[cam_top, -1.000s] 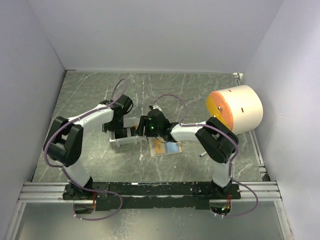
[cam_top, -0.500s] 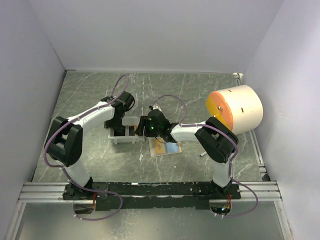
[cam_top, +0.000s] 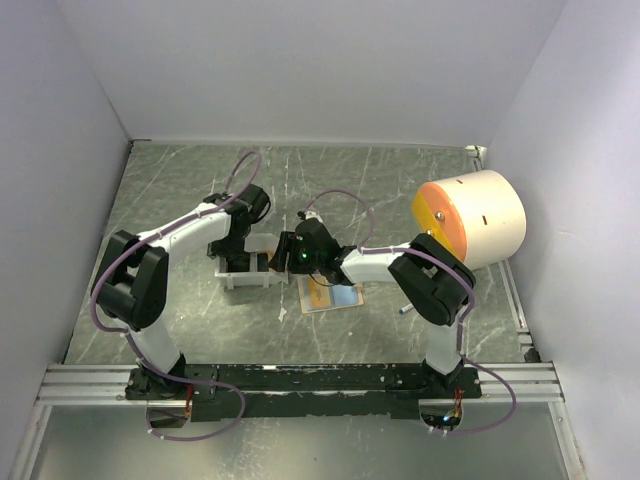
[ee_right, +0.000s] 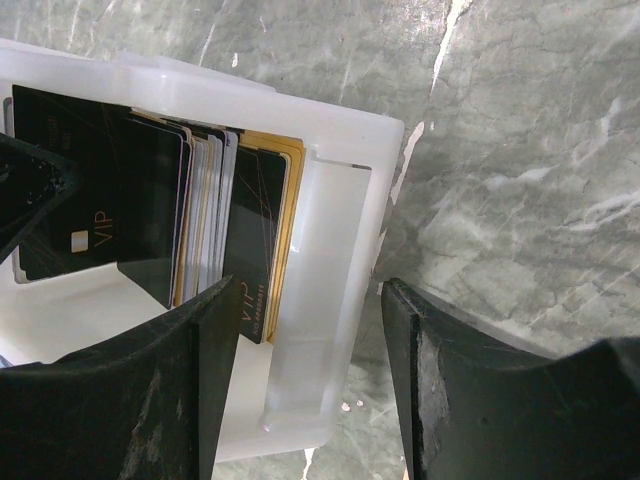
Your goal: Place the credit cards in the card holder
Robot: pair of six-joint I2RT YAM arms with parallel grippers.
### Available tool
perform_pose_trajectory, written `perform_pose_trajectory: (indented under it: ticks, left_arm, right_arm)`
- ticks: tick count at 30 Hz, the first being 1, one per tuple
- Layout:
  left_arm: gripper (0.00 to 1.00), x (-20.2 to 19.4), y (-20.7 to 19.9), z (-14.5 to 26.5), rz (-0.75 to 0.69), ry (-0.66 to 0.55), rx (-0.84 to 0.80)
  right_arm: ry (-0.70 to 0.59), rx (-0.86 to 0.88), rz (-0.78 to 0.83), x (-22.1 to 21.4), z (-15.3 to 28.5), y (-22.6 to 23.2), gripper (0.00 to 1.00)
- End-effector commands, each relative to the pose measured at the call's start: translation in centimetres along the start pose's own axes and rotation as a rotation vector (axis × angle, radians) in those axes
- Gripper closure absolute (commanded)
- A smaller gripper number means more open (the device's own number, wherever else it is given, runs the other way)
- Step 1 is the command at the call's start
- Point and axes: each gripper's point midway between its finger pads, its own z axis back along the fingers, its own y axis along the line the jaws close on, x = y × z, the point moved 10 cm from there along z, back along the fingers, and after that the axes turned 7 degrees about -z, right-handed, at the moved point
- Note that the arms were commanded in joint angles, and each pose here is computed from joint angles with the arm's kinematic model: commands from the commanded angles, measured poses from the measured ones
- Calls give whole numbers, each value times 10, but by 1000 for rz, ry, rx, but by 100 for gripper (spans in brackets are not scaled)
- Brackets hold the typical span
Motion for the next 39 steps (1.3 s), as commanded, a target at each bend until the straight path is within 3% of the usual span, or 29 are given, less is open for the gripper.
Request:
perform_pose_trajectory:
  ticks: [1, 5, 15, 21, 25, 39]
  left_arm:
    - [52, 5, 5, 3, -42, -21, 64]
    - [54, 5, 5, 2, -47, -14, 82]
    - [47, 8, 5, 3, -49, -23, 65]
    - [63, 7, 3, 1, -59, -23, 52]
    - [68, 9, 5, 3, -56, -30, 63]
    - [58, 20, 7, 10, -62, -53, 80]
  right_arm:
    - [67, -76, -7, -16, -6, -20, 42]
    - [68, -80, -6, -17, -6, -22, 42]
    - [74, -83, -7, -18, -8, -23, 43]
    - [72, -80, -7, -17, -8, -22, 44]
    - [74, -82, -7, -17, -8, -22, 44]
    - [79, -88, 1, -17, -8, -22, 45]
